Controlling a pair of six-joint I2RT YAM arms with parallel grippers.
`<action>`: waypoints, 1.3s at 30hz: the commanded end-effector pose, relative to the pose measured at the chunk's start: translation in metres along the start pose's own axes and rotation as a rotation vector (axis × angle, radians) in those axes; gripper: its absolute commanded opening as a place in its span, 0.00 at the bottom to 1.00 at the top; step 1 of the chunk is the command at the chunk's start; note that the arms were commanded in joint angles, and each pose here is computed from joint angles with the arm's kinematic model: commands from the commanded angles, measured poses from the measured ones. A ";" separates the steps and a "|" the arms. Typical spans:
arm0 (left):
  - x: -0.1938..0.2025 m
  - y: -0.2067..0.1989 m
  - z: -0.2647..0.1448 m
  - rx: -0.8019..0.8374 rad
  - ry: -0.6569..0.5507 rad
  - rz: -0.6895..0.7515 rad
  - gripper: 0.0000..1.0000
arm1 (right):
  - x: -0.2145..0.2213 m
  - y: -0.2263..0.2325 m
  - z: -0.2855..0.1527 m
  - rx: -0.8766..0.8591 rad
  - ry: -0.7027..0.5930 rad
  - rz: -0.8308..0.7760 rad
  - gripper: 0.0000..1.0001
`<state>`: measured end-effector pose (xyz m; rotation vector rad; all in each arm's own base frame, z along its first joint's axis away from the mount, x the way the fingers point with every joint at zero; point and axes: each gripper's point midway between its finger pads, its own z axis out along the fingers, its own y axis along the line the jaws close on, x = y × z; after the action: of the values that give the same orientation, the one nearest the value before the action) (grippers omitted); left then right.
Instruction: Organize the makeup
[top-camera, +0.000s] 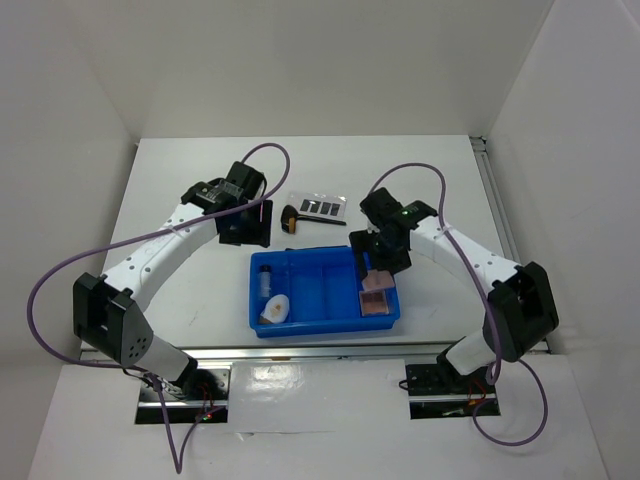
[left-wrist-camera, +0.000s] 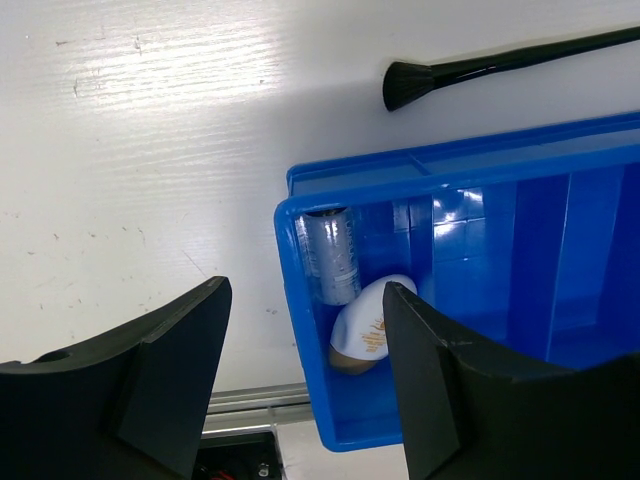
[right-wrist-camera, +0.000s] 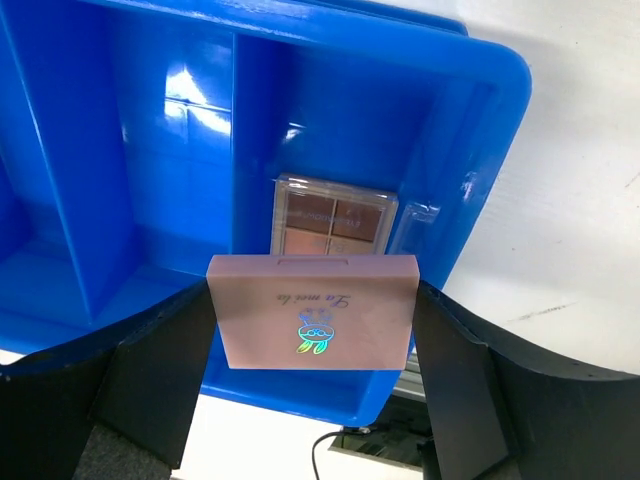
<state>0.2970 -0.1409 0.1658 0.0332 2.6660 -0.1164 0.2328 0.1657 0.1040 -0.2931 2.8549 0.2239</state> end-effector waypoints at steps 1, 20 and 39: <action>-0.011 -0.004 -0.013 0.025 -0.040 -0.034 0.76 | 0.000 0.003 0.002 0.016 -0.010 0.000 0.82; -0.034 -0.017 -0.006 0.052 -0.057 -0.028 0.78 | -0.063 0.012 -0.039 0.033 -0.208 0.018 0.83; -0.094 -0.064 0.135 0.068 0.106 -0.042 0.99 | -0.112 0.008 -0.044 0.106 -0.251 0.107 0.93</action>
<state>0.4331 -0.2115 0.0867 -0.0020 2.7882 -0.1896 0.3230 0.1935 0.1638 -0.1224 2.6546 0.1527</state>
